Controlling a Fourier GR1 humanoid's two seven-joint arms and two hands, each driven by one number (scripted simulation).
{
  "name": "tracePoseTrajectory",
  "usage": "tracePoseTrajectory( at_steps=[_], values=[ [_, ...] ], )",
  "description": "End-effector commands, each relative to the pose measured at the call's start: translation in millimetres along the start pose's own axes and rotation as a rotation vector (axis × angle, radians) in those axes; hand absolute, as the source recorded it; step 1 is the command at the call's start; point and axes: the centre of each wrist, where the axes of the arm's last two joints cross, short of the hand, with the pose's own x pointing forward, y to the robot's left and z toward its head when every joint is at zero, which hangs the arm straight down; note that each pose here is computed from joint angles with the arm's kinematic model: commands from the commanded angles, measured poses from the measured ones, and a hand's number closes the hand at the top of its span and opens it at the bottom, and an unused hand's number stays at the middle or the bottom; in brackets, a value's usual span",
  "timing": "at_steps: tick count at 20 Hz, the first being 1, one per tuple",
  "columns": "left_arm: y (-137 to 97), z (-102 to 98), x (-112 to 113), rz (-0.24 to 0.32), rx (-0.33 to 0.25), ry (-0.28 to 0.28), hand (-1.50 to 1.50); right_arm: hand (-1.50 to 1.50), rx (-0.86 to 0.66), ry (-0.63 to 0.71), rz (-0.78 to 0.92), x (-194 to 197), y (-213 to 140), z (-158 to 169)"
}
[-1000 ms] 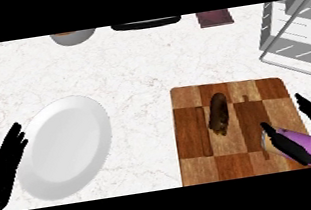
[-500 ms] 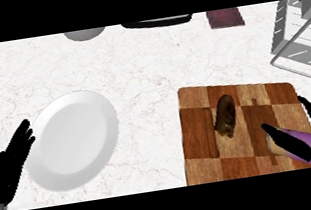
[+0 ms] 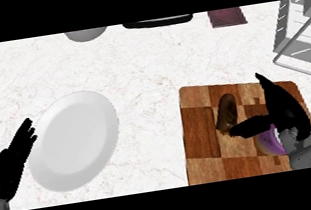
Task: Pick the sweet potato from the cutting board and place it in the tiered basket
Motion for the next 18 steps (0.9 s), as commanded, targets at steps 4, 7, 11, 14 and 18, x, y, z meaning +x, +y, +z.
tracePoseTrajectory(
  at_steps=[4,7,11,14,18],
  values=[
    [14,-2,0,0.013,0.028,0.01,0.0,-1.5,0.066,0.228,0.125,56,5,9],
    [1,5,-4,0.012,0.021,0.021,0.0,-1.5,0.063,0.245,0.151,61,14,10],
    [12,-4,6,0.014,0.038,0.015,0.0,-1.5,0.055,0.273,0.12,63,-4,1],
    [17,6,-9,0.024,0.054,0.02,0.0,-1.5,0.08,0.275,0.101,47,-2,11],
    [7,7,-2,0.015,0.044,0.016,0.0,-1.5,0.118,0.275,0.088,50,0,12]
  ],
)
